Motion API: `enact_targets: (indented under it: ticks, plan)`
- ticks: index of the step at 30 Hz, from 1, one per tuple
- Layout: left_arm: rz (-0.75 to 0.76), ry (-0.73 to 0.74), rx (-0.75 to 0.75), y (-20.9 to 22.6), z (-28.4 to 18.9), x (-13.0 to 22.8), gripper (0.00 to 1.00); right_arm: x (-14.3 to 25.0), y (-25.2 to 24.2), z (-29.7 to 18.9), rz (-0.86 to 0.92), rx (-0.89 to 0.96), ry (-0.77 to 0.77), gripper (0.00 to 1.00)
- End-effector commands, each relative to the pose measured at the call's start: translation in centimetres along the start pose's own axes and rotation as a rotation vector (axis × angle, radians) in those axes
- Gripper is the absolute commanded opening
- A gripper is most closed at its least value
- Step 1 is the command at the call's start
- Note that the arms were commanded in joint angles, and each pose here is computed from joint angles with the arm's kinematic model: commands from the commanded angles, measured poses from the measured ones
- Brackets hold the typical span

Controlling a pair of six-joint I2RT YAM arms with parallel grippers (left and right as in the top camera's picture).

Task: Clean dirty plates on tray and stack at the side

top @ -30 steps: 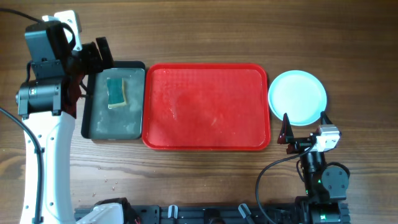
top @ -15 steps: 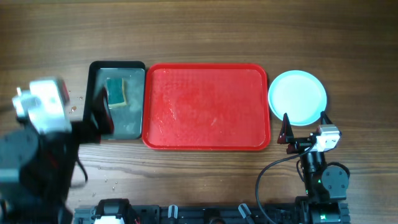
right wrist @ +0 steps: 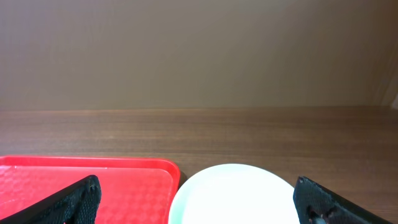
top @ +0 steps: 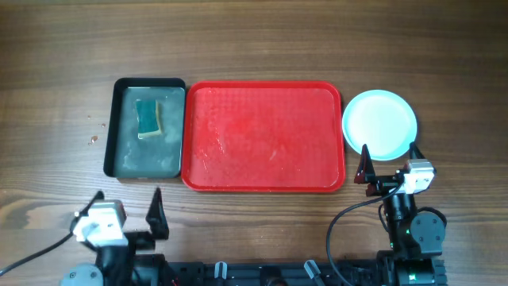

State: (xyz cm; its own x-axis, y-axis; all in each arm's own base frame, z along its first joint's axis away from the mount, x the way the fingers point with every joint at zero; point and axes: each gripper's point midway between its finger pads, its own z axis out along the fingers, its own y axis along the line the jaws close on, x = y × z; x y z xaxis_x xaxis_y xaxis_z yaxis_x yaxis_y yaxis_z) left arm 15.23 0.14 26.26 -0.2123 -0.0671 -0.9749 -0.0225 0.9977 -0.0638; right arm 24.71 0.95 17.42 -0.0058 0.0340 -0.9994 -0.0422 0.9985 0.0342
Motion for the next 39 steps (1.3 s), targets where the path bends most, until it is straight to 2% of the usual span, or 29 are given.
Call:
enact_targets:
  ticks: [1, 5, 9, 12, 17, 21, 24, 28, 31, 39]
  plan:
    - [-0.005, -0.22, 0.069, -1.2, 1.3, -4.1, 1.0, -0.3, -0.4, 0.0, 0.019, 0.02, -0.013, 1.0]
    - [0.037, -0.536, 0.22, -3.8, 1.6, -8.7, 1.0, -0.3, -0.4, 0.0, 0.019, 0.02, -0.013, 1.0]
    - [0.054, -0.529, 0.283, -4.7, 3.5, -6.4, 1.0, -0.3, -0.4, 0.0, 0.019, 0.02, -0.013, 1.0]
    - [0.048, -0.492, 0.271, -4.4, 5.3, -4.1, 1.0, -0.3, -0.4, 0.0, 0.019, 0.02, -0.013, 1.0]
    - [0.034, -0.563, 0.205, -3.2, 6.6, -3.0, 1.0, -0.3, -0.4, 0.0, 0.019, 0.02, -0.013, 1.0]
    - [0.0, -0.539, 0.088, -1.0, 7.6, -1.8, 1.0, -0.3, -0.4, 0.0, 0.018, 0.02, -0.013, 1.0]
    - [0.004, -0.499, 0.084, -0.8, 8.6, -0.1, 1.0, -0.3, -0.4, 0.0, 0.019, 0.02, -0.013, 1.0]
    - [0.001, -0.358, 0.08, -0.7, 10.0, 3.1, 1.0, -0.3, -0.4, 0.0, 0.019, 0.02, -0.013, 1.0]
    - [-0.008, -0.157, 0.066, -0.3, 11.3, 7.9, 1.0, -0.3, -0.4, 0.0, 0.019, 0.02, -0.013, 1.0]
    - [-0.011, -0.139, 0.023, 0.4, 11.4, 8.3, 1.0, -0.3, -0.4, 0.0, 0.019, 0.02, -0.013, 1.0]
